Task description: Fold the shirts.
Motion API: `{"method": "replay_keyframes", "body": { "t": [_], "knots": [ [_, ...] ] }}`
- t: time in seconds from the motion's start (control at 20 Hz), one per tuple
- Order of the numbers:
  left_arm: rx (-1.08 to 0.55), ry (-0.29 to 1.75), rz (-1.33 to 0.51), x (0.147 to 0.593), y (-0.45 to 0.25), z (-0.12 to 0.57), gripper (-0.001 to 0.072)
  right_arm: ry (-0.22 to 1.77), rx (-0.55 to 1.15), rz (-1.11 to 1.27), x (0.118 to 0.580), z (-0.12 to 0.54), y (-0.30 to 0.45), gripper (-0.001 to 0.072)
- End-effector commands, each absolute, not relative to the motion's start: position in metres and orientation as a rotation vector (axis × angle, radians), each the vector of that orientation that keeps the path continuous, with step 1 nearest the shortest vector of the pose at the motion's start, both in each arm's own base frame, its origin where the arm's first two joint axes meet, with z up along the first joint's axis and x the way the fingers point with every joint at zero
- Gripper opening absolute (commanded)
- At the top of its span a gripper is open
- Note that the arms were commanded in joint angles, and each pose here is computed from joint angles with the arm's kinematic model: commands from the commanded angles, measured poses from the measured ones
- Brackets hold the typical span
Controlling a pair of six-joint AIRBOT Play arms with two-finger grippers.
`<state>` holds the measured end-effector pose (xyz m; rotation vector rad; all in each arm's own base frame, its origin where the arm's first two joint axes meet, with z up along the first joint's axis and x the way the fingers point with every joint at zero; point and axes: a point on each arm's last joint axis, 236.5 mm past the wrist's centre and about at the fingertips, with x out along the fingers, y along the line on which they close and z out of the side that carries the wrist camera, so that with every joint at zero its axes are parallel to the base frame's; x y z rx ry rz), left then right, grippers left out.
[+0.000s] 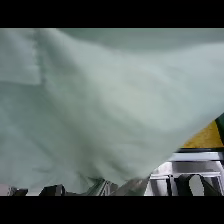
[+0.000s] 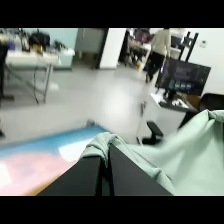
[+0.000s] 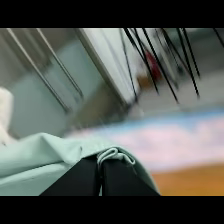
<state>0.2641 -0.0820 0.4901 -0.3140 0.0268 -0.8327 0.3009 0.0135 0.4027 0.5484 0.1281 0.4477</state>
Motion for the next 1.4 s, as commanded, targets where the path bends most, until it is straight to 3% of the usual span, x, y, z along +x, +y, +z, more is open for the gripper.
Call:
{"method": "replay_keyframes", "body": {
  "t": [0.0,0.15,0.35,0.6,0.7,0.85,1.0,1.25,1.35],
  "knots": [
    [-0.399,0.259,-0.862,0.302,-0.073,0.422,0.0025,0.501,0.617,0.390,0.307,0.307,0.004,0.0018],
    [-0.415,0.273,-0.835,0.301,-0.063,0.415,0.0025,0.484,0.554,0.409,0.301,0.312,0.012,0.0018],
    [-0.397,0.263,-0.812,0.274,-0.064,0.416,0.0026,0.322,0.481,0.443,0.291,0.353,0.029,0.0018],
    [-0.423,0.166,-1.185,0.182,-0.133,0.467,0.0027,0.133,0.389,0.548,0.255,0.412,0.073,0.0017],
    [-0.356,0.205,-1.208,0.176,-0.143,0.468,0.0027,0.084,0.335,0.506,0.249,0.429,0.075,0.0017],
    [-0.318,0.349,-1.048,0.230,-0.124,0.445,0.0029,0.099,0.349,0.388,0.268,0.423,0.044,0.0017],
    [-0.357,0.589,-0.944,0.314,-0.104,0.379,0.0028,0.201,0.475,0.355,0.325,0.382,0.000,0.0017],
    [-0.373,0.977,-0.830,0.477,-0.101,0.196,0.0028,0.556,0.640,0.268,0.473,0.189,-0.023,0.0016],
    [-0.459,1.084,-0.788,0.524,-0.102,0.107,0.0025,0.658,0.752,0.232,0.517,0.108,-0.022,0.0017]
  ]
}}
